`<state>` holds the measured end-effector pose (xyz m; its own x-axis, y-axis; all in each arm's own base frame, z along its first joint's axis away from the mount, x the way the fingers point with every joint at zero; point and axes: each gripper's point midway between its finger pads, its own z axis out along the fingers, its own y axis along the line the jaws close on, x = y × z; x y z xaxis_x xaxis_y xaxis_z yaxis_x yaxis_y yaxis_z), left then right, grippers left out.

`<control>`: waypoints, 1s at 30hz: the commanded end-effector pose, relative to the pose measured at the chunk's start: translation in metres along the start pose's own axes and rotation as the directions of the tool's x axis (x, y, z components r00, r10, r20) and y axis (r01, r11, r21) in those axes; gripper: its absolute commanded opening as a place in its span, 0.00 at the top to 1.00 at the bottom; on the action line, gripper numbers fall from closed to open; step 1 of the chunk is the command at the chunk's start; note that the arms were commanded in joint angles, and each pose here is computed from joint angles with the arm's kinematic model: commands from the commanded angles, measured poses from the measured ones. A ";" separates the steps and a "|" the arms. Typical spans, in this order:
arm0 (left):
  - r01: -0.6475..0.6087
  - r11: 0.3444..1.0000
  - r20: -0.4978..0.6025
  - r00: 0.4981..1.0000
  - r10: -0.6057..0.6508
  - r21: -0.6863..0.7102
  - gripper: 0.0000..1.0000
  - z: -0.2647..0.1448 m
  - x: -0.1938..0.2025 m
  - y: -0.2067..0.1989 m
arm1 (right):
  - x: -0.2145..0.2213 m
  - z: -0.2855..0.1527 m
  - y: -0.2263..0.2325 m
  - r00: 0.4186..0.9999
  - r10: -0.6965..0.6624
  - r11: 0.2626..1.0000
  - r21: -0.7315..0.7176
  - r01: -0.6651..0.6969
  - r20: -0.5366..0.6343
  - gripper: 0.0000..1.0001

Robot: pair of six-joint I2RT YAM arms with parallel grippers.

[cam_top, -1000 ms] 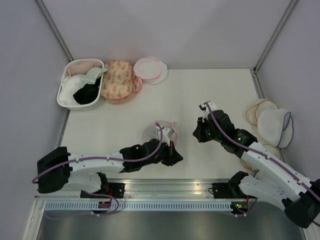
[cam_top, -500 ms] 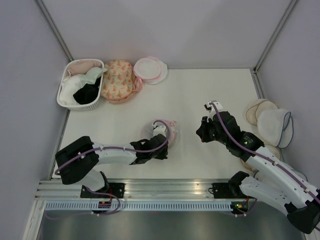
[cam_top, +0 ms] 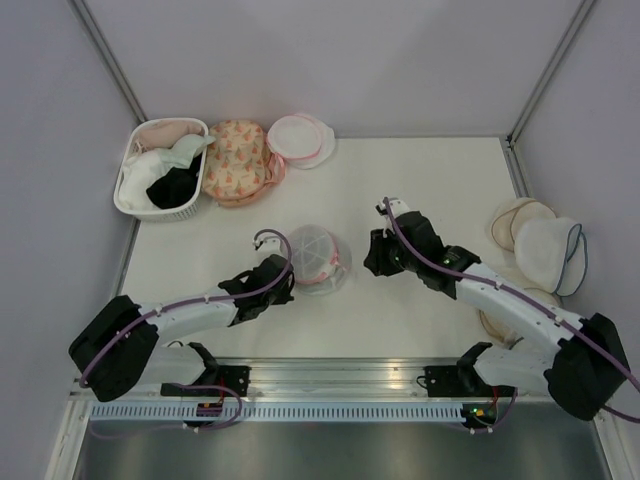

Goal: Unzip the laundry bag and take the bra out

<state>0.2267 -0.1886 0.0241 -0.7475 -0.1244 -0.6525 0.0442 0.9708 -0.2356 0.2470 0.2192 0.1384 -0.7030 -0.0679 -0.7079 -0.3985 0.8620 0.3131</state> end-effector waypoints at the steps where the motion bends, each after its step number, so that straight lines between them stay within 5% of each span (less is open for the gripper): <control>1: -0.030 0.999 0.054 0.998 0.032 -0.036 0.98 0.000 -0.021 0.014 | -0.055 0.019 0.034 0.992 -0.037 0.991 -0.120 0.051 0.119 0.54; 3: -0.038 0.999 0.072 0.997 0.040 -0.031 0.98 0.000 -0.032 0.012 | -0.066 0.037 0.045 0.994 -0.031 0.987 -0.152 0.048 0.108 0.31; 6: -0.033 0.999 0.105 0.994 0.035 -0.025 0.98 0.001 -0.053 0.009 | -0.070 0.060 0.056 0.997 -0.029 0.980 -0.193 0.043 0.073 0.23; 16: -0.003 0.999 0.178 0.984 -0.003 0.034 0.98 0.021 -0.122 0.000 | -0.064 0.090 0.049 0.998 0.021 0.986 -0.166 -0.010 0.059 0.21; 26: 0.026 0.991 0.168 0.985 -0.049 0.135 0.98 0.055 -0.165 -0.026 | -0.055 0.048 0.034 0.992 0.043 0.992 -0.122 -0.028 0.122 0.20; 30: 0.035 0.984 0.239 0.968 -0.076 0.172 0.98 0.033 -0.199 -0.030 | -0.056 0.028 0.028 0.985 0.050 0.994 -0.099 -0.034 0.164 0.16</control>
<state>0.3759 -0.1939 0.0848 -0.6622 -0.2244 -0.7149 0.0501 0.9387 -0.3411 0.2908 0.2704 0.1465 -0.6675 0.0035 -0.7446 -0.4428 0.8020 0.4008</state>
